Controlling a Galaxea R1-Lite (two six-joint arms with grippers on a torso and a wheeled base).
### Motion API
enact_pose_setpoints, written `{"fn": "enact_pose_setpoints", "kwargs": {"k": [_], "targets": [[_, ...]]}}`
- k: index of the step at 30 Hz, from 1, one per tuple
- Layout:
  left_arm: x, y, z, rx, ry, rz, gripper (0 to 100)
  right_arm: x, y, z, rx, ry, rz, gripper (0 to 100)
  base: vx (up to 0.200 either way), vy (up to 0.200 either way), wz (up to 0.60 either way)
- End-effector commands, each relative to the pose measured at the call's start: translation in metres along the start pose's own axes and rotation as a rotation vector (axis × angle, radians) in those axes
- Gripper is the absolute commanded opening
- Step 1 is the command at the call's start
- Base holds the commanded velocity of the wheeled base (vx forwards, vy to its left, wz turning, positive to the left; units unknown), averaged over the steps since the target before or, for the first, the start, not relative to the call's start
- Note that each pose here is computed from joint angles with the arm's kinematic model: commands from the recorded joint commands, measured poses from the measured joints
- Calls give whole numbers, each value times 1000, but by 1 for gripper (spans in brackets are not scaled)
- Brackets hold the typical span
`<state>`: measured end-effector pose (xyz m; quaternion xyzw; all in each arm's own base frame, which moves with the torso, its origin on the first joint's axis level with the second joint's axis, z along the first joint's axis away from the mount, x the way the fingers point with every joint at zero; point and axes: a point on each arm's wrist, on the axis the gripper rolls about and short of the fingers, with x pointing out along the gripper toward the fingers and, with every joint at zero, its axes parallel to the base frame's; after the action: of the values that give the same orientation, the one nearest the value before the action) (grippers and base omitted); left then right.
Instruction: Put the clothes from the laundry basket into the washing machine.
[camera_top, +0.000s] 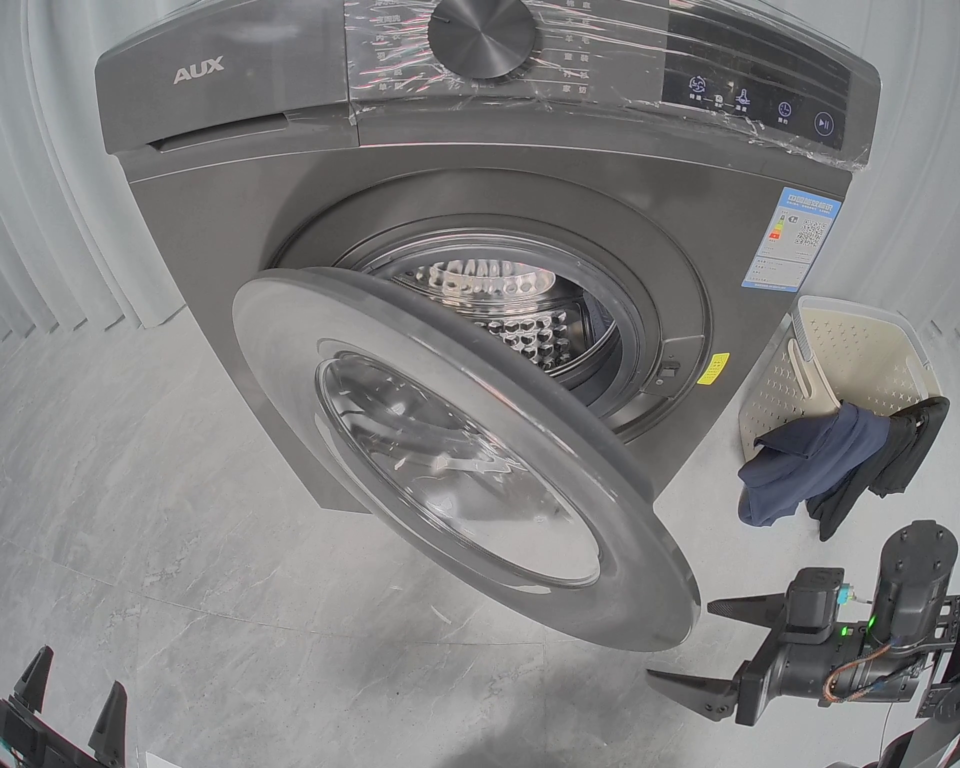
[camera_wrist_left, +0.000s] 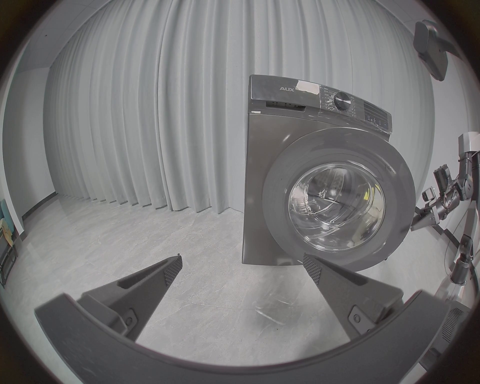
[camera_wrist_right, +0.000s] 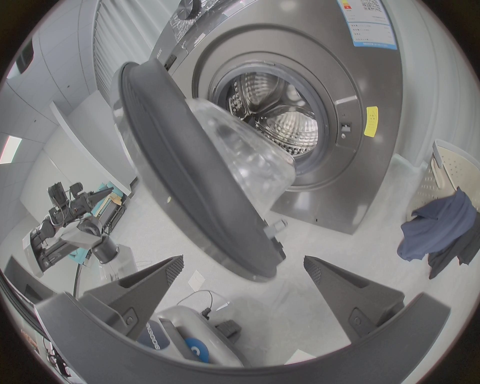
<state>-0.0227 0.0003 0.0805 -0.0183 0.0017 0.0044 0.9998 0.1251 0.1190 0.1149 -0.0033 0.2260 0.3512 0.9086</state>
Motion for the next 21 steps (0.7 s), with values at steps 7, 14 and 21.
{"fn": "enact_pose_setpoints", "kwargs": {"k": [7,14,21], "targets": [[0,0,-4,1,1,1,100,-20,-31,-23,65,42,-180,100,0,0,0],[0,0,-4,1,-1,0,100,13,-48,17,90,-33,-238,100,0,0,0],[0,0,-4,0,-1,0,100,33,-45,26,80,-27,-197,100,0,0,0]]}}
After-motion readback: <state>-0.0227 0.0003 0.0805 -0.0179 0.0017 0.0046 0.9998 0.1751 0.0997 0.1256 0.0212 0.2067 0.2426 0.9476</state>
